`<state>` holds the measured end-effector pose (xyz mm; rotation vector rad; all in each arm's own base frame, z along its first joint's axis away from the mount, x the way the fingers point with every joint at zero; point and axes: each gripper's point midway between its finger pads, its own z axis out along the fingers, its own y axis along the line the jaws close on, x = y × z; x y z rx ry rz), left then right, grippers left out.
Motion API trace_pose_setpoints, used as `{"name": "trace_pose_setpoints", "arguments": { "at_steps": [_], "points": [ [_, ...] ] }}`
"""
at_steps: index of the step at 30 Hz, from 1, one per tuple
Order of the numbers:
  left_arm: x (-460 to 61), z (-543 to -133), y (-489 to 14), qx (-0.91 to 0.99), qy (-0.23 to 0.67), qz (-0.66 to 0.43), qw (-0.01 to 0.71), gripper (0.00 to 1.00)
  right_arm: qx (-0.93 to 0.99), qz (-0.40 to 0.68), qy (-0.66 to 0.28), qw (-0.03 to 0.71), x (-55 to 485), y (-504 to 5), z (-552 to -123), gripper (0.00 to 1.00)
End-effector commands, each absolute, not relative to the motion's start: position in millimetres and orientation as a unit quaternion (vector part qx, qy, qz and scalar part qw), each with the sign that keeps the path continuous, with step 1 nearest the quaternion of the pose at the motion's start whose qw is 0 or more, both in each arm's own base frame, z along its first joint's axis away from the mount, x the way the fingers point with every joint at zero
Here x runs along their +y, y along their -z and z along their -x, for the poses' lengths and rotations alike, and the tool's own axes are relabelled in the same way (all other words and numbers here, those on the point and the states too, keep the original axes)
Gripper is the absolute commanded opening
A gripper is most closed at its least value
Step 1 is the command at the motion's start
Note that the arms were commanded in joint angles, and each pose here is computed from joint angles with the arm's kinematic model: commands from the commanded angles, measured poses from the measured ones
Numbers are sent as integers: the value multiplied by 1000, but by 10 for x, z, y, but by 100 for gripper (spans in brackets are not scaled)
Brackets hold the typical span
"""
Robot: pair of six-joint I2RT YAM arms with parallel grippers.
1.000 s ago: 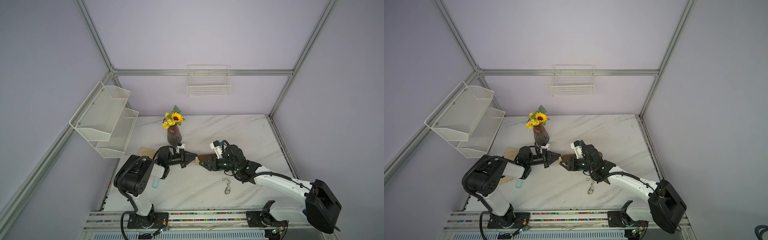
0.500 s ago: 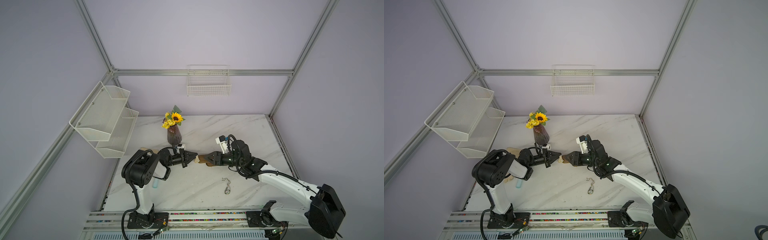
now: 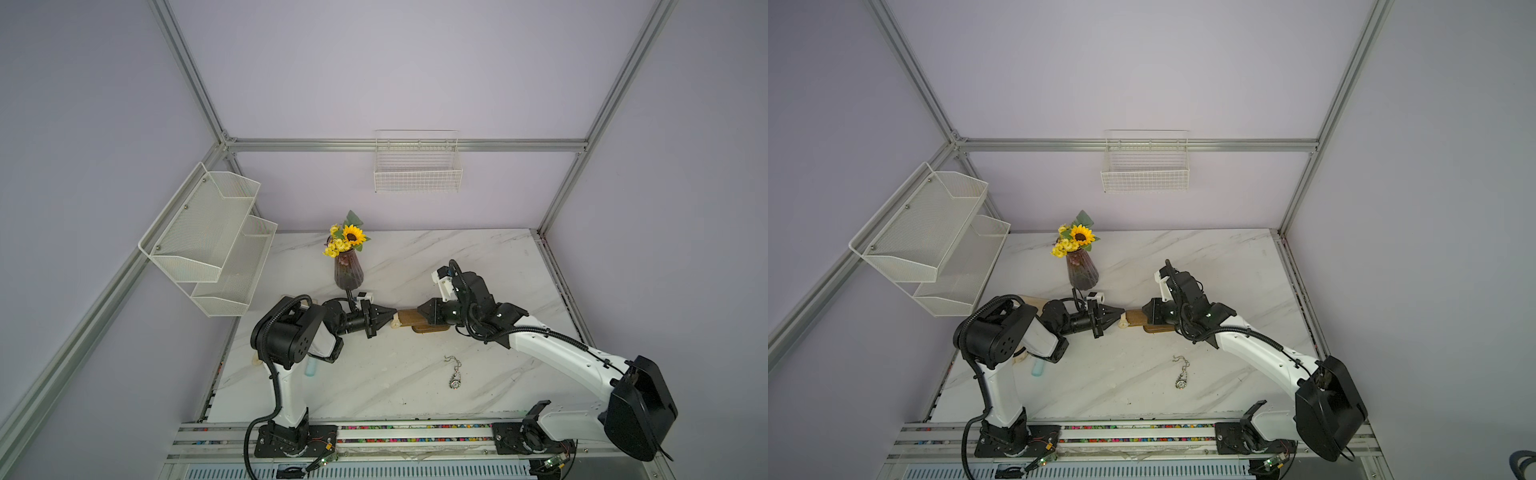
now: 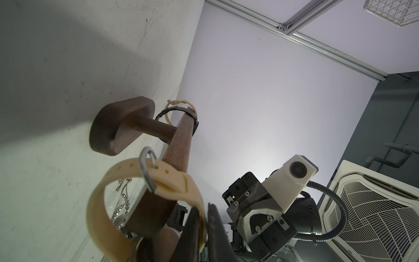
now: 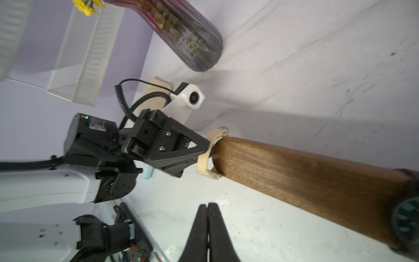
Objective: Place watch on stand
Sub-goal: Place the watch on the stand.
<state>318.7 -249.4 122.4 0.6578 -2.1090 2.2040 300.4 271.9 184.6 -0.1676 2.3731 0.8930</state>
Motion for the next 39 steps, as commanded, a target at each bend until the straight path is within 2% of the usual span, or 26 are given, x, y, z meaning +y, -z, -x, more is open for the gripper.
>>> {"name": "trace_pose_setpoints", "arguments": {
  "at_steps": [1,6,23,39],
  "points": [
    [-2526,-3236,-1379,-667,-723,-181,-10,11,923,66,-223,305,2469,-1603,-3192,0],
    [-2526,-3248,-1322,-668,-720,-187,-4,11,937,75,-172,293,2445,-1385,-3280,0],
    [-2570,-3347,-1289,-667,-721,-189,7,11,960,66,-90,256,2216,-940,-3257,0],
    [-2692,-3371,-1476,-652,-733,-193,14,11,969,77,-60,228,2197,-703,-3156,0]
  ]
}}
